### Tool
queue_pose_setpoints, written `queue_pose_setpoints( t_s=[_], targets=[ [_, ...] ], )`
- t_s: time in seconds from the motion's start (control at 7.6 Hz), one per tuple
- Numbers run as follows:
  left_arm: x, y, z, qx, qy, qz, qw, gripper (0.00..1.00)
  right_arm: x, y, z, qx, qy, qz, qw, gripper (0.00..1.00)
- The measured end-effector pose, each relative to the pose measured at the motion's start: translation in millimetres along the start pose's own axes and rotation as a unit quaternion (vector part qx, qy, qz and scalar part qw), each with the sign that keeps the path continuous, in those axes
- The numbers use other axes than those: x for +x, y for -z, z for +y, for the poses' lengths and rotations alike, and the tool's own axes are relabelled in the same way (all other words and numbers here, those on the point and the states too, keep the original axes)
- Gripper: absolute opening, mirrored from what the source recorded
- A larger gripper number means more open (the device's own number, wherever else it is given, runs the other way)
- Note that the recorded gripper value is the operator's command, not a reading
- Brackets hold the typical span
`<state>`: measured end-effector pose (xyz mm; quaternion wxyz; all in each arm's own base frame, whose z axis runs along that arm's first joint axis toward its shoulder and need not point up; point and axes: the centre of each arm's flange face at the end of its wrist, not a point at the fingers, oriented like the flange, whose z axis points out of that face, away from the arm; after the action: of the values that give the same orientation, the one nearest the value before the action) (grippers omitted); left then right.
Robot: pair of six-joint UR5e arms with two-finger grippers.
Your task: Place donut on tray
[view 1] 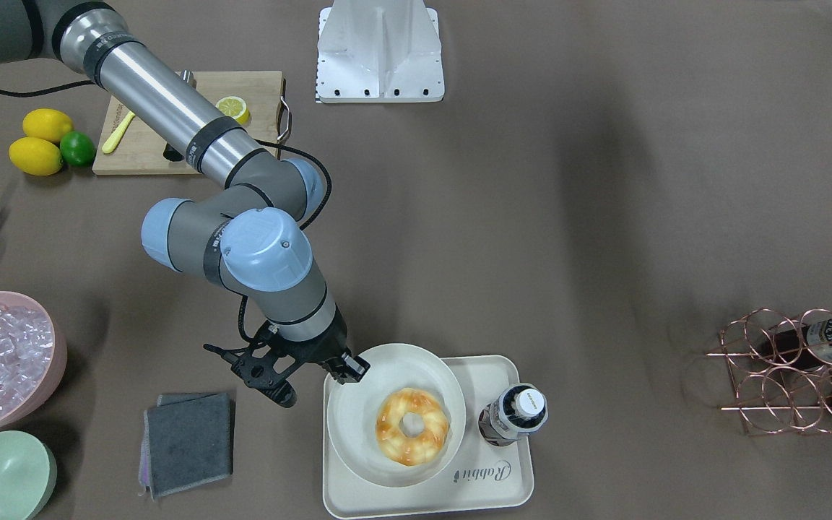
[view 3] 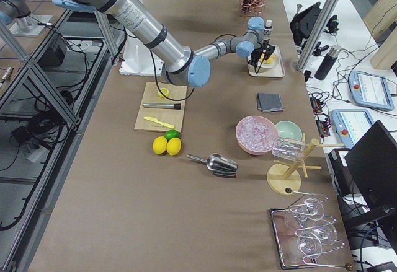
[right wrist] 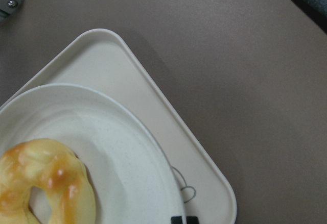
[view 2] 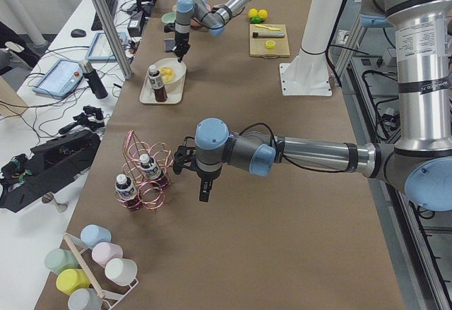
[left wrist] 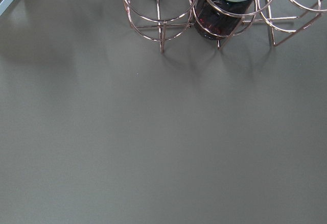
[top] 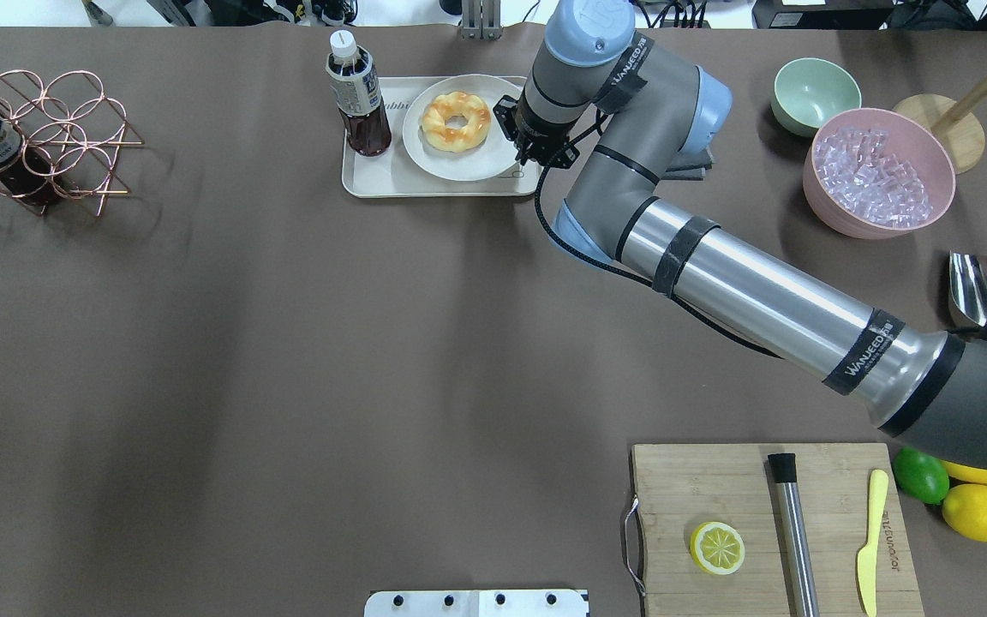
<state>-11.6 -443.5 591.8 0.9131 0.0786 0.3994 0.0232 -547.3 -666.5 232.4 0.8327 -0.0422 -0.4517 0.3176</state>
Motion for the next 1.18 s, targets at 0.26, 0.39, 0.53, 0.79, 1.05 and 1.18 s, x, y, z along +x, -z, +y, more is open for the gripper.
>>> queue_pose_setpoints(
  t_s=[0.26, 0.39, 0.53, 0.79, 1.05, 1.18],
  targets=[
    [1, 1, -2, 0.001, -0.001, 0.000, 1.0000, 0.98, -11, -4, -1, 0.002, -0.004, 0.003, 1.0000, 0.00],
    [1, 1, -3, 0.002, -0.002, -0.001, 1.0000, 0.98, -15, -6, -1, 0.003, -0.006, 0.005, 1.0000, 0.00],
    [2, 1, -4, 0.002, -0.002, -0.001, 1.0000, 0.98, -17, -9, 0, 0.004, -0.006, 0.005, 1.0000, 0.00],
    [2, 2, -5, 0.003, -0.003, 0.000, 1.0000, 0.98, -17, -14, -1, 0.009, -0.006, 0.006, 0.9999, 0.00],
    [3, 1, -7, 0.003, -0.003, 0.000, 1.0000, 0.98, -21, -13, 1, 0.010, -0.011, 0.004, 0.9999, 0.46],
    [4, 1, -7, 0.003, -0.003, 0.000, 1.0000, 0.98, -23, -13, 1, 0.010, -0.014, 0.004, 0.9998, 0.62]
  ],
)
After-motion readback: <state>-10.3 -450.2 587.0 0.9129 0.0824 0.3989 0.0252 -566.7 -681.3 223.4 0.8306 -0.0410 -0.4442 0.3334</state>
